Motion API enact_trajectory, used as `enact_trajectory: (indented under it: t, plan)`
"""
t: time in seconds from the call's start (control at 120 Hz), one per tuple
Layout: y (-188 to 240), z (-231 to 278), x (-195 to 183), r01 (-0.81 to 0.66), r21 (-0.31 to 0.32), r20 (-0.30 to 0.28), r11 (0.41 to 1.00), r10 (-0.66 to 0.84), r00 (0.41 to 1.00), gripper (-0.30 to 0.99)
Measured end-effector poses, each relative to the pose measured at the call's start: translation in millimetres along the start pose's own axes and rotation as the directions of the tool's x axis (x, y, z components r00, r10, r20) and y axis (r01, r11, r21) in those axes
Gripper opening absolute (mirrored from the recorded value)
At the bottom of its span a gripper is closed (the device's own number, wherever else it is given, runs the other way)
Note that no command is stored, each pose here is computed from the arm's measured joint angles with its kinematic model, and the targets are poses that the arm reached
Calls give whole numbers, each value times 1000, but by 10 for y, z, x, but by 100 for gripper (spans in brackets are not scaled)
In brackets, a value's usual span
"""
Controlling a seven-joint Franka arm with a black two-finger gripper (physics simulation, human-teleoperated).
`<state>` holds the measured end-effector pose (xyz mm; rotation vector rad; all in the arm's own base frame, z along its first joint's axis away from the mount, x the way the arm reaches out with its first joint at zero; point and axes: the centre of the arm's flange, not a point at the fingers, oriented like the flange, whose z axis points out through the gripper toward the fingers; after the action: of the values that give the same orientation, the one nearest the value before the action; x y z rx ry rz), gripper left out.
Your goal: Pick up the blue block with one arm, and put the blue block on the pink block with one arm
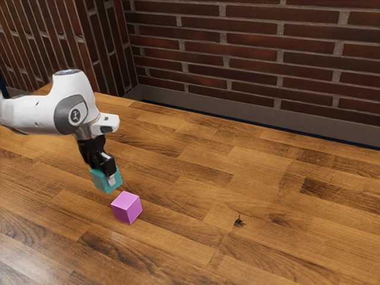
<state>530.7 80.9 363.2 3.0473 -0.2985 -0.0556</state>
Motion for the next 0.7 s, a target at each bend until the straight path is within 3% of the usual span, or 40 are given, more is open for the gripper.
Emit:
enact_trajectory:
  t: [0.342, 0.7]
  plan:
    - [269, 133, 30, 169, 5, 17, 986, -169, 985, 37]
    - [421, 141, 110, 255, 37, -46, 966, -254, 966, 37]
